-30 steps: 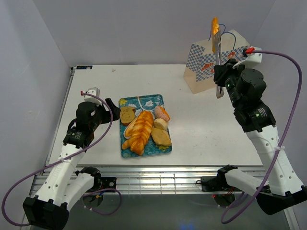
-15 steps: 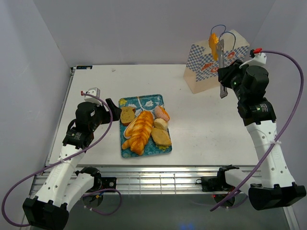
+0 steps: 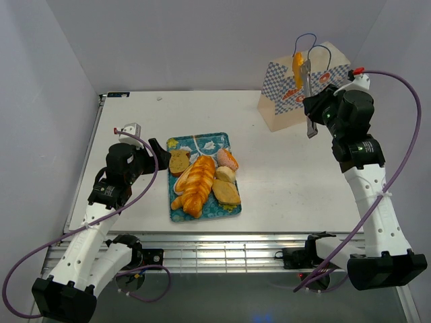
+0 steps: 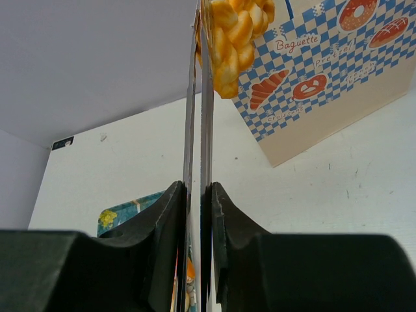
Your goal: Place the fake bread into the paper bag
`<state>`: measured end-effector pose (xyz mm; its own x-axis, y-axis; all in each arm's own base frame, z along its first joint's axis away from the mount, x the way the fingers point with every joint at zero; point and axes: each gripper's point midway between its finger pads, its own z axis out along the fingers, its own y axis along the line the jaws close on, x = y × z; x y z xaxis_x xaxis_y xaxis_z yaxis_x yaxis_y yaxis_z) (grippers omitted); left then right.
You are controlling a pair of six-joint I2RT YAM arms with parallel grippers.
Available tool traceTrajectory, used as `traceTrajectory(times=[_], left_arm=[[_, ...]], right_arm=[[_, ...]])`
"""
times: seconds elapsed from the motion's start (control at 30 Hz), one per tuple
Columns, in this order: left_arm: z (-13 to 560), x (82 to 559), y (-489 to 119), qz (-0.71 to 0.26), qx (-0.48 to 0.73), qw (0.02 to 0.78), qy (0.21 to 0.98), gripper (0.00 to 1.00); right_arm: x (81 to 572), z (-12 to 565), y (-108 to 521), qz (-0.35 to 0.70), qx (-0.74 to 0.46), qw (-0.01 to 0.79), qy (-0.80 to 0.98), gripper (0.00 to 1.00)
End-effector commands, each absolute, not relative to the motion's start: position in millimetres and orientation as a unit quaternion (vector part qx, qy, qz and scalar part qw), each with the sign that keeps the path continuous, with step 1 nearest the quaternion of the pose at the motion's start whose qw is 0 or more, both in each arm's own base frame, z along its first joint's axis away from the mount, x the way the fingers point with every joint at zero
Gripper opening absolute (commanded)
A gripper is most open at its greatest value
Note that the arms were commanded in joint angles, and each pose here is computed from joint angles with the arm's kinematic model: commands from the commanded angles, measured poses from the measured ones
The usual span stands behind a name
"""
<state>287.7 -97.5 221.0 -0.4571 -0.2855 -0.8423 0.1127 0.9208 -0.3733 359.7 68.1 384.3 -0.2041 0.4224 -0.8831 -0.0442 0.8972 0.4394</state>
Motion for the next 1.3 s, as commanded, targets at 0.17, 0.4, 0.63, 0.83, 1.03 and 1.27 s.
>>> traceTrajectory(times=[0.17,0.4,0.63,0.83,1.03,1.27], left_arm=[[226,287,-100,-0.202,-0.047,0.527,0.824,0.94],[225,287,-100,-0.202,-0.048,0.526,0.825,0.94],[226,286,-101,-0.204,-0.047,0.525,0.825,0.94],[226,287,-102,-0.206,-0.046,0.525,0.825,0.94],[225,286,-101,-0.205,-0.047,0.525,0.825,0.94],[226,286,-103,-0.209,-0.044,0.524,0.824,0.94]], right_arm=[[375,421,65,0.199,0.121,0.655,0.719,0.19],[392,433,66,0.208,0.115,0.654,0.719,0.22],[391,443,67,0.220,0.111,0.656,0.713,0.27],[394,437,68,0.229,0.109,0.646,0.720,0.31],[402,432,65,0.243,0.113,0.634,0.725,0.36],[414,436,58,0.265,0.109,0.626,0.725,0.37]])
